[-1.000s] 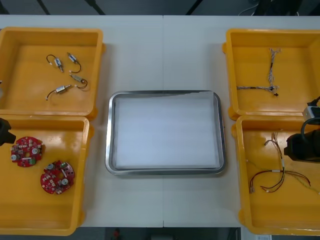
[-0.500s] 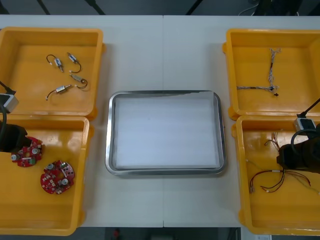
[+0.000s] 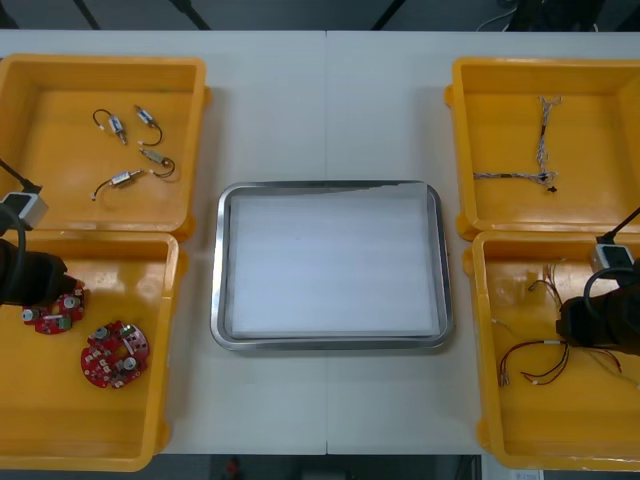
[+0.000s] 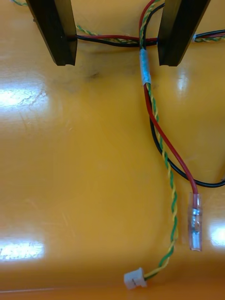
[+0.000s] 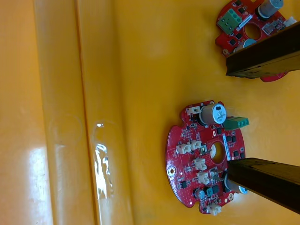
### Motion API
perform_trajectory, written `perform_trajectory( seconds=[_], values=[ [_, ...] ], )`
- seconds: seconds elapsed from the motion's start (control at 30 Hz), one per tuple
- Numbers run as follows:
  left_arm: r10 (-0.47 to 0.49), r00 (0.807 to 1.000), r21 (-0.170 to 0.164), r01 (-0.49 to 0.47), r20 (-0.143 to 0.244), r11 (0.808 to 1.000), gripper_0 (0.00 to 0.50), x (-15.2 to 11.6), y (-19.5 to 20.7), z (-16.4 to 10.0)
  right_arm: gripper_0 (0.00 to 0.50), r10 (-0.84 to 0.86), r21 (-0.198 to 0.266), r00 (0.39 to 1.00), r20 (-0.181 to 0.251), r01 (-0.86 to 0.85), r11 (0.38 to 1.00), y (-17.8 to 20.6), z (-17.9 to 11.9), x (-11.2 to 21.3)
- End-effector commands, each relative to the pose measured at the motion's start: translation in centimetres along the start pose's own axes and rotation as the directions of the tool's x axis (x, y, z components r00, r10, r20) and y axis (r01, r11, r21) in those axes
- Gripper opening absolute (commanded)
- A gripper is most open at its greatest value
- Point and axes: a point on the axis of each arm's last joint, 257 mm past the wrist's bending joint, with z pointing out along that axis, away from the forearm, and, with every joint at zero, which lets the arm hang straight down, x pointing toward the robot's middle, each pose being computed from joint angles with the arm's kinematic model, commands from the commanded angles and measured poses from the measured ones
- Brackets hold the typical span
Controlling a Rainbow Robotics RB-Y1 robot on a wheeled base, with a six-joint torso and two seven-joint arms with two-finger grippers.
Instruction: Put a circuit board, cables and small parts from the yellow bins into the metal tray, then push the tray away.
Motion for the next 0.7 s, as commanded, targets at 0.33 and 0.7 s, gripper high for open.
perform_trajectory(
  seconds=[0.33,0.7],
  values=[
    [-0.269,0.963,-0.019,0.269,0.001,0.963,0.5,2.1,-0.3,2.5,0.5,-0.064,-0.017,0.998,-0.008,0.064,0.998,0.8,1.2,1.3],
    [-0.346,0.938,-0.024,0.346,-0.008,0.938,0.5,2.6,0.4,3.1,0.475,-0.063,-0.014,0.998,-0.001,0.063,0.998,1.2,1.8,1.3]
  ],
)
